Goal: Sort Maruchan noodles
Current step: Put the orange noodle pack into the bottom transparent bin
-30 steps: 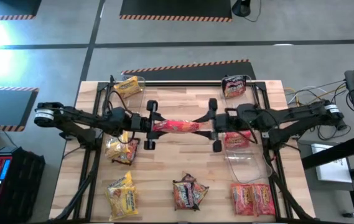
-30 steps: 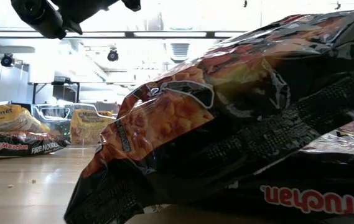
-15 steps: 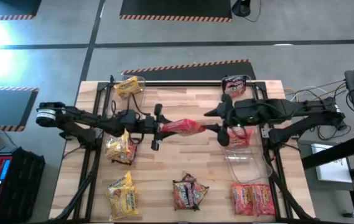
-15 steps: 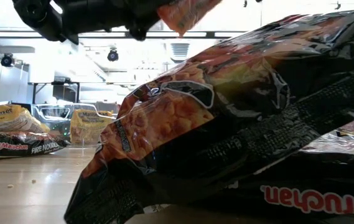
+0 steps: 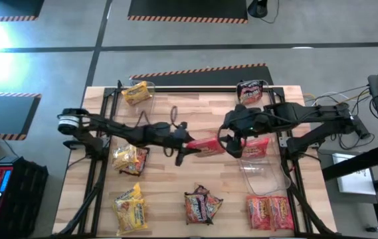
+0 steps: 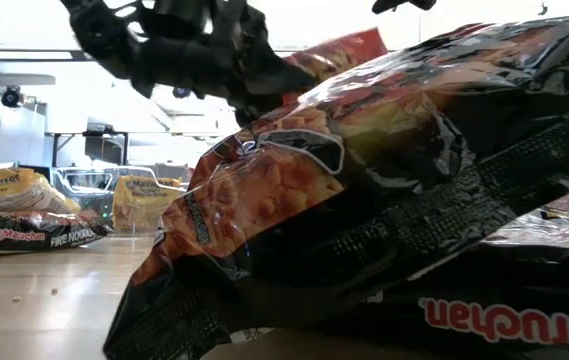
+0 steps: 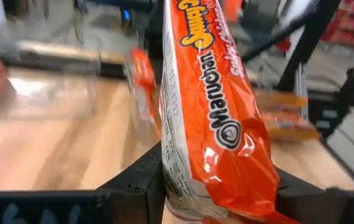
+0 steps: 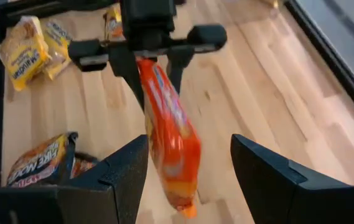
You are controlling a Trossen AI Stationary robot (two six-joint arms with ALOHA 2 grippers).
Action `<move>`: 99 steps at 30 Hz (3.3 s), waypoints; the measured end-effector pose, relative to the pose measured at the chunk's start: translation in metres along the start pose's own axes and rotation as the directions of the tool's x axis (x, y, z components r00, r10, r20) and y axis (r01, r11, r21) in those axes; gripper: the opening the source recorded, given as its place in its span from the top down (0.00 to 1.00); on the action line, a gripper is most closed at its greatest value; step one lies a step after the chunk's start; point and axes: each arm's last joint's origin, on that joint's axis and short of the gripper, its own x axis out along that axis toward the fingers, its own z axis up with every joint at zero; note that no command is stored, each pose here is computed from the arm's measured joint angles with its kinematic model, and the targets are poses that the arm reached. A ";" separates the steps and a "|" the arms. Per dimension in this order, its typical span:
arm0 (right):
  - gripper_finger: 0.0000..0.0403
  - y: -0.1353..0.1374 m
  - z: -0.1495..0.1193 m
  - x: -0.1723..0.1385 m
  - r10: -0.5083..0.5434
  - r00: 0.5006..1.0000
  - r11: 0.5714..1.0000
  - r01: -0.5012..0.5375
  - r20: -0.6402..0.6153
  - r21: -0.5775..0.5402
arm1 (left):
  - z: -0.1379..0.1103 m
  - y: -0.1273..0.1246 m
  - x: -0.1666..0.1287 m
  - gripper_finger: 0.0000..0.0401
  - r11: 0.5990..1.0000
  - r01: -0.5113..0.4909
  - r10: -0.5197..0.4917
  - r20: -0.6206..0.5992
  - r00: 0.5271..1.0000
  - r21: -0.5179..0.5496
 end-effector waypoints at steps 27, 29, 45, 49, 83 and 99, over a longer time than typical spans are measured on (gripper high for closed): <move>0.46 0.011 -0.014 0.059 0.117 0.926 0.993 -0.107 -0.359 0.048 | 0.027 -0.001 0.038 0.69 0.980 0.093 -0.069 -0.134 0.989 0.178; 0.46 0.012 -0.014 0.065 0.111 0.921 0.994 -0.107 -0.373 0.032 | 0.029 -0.001 0.038 0.69 0.979 0.092 -0.071 -0.119 0.990 0.184; 0.56 0.012 -0.013 0.071 0.111 0.915 0.987 -0.148 -0.387 -0.066 | 0.031 -0.001 0.038 0.69 0.973 0.093 -0.074 -0.097 0.993 0.212; 0.65 0.012 -0.014 0.071 0.109 0.914 0.985 -0.152 -0.391 -0.080 | 0.032 -0.002 0.038 0.69 0.972 0.093 -0.076 -0.088 0.993 0.215; 0.73 -0.009 -0.042 0.010 0.041 0.790 0.999 -0.016 -0.611 0.048 | 0.028 0.005 0.034 0.48 0.996 0.051 -0.038 -0.161 0.986 0.079; 0.73 -0.015 -0.082 -0.011 0.044 0.750 0.982 0.089 -0.660 0.167 | 0.029 0.004 0.034 0.48 0.995 0.054 -0.042 -0.145 0.989 0.081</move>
